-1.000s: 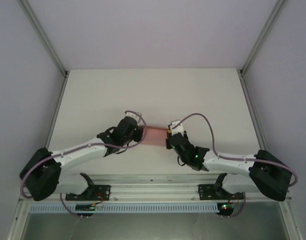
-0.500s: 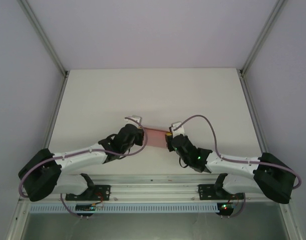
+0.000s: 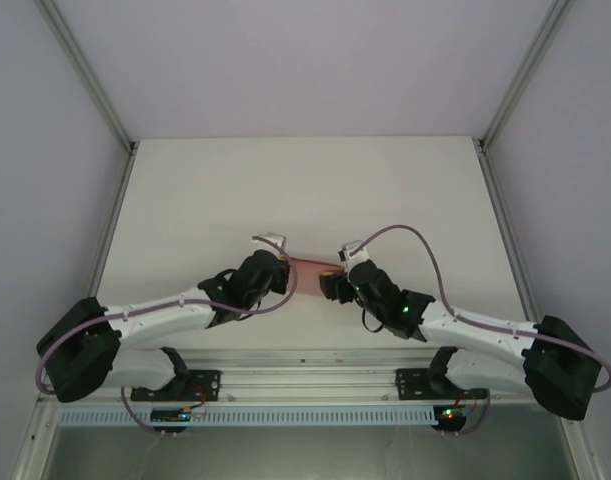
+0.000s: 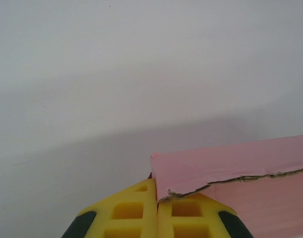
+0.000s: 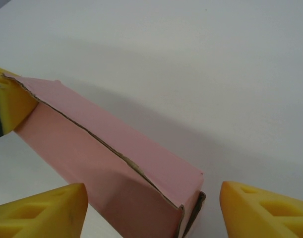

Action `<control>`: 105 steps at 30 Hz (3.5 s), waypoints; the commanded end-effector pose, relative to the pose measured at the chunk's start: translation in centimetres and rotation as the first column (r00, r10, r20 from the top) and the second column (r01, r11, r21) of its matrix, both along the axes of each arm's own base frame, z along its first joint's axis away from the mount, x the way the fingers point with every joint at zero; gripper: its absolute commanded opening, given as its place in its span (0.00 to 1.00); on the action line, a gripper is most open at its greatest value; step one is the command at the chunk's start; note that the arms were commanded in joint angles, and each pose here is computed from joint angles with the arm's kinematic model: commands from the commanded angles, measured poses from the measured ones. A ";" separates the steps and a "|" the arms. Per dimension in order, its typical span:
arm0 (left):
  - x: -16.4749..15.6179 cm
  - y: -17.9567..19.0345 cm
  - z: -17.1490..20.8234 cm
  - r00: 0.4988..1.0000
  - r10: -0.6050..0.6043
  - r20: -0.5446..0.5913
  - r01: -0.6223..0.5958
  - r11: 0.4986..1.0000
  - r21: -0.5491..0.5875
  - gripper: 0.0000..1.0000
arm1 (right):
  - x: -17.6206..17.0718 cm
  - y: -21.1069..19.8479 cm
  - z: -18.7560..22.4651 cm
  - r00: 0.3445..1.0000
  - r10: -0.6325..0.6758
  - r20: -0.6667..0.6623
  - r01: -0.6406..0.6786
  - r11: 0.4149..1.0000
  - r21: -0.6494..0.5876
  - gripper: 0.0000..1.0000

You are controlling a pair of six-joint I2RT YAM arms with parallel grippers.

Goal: Assemble paper box

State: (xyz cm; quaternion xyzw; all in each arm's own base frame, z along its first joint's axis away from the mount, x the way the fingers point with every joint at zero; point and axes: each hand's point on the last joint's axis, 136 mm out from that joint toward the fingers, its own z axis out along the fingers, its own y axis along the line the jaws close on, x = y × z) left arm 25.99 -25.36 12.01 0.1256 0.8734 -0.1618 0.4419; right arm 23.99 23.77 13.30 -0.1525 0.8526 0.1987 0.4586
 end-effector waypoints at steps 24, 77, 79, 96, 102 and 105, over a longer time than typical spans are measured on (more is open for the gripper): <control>-2.9 1.9 -5.0 0.987 -0.050 -0.151 0.080 0.977 0.198 0.03 | 2.7 -3.0 5.6 0.992 -0.056 -0.115 0.083 0.966 0.247 0.98; -3.6 1.7 -6.1 0.930 -0.194 -0.313 0.121 0.963 -0.239 0.25 | -2.1 -6.3 -10.7 0.854 -0.192 -0.484 0.278 0.954 0.112 0.43; -4.1 1.7 -7.1 0.924 -0.218 -0.315 0.142 0.959 -0.247 0.15 | -2.2 -6.3 -11.2 0.861 -0.176 -0.477 0.262 0.958 0.120 0.33; -3.1 -0.3 -5.5 0.932 -0.245 -0.266 0.205 0.964 -0.170 0.40 | -1.0 -6.4 -5.8 0.918 -0.177 -0.355 0.262 0.942 0.208 0.36; -0.3 -1.0 0.9 0.963 -0.228 -0.142 0.211 0.969 -0.126 0.61 | 0.2 -5.8 -1.5 0.952 -0.139 -0.271 0.202 0.955 0.219 0.54; 1.3 0.0 4.2 0.980 -0.165 -0.113 0.149 0.979 -0.140 0.91 | 1.3 -5.3 1.1 0.973 -0.101 -0.205 0.146 0.965 0.217 0.65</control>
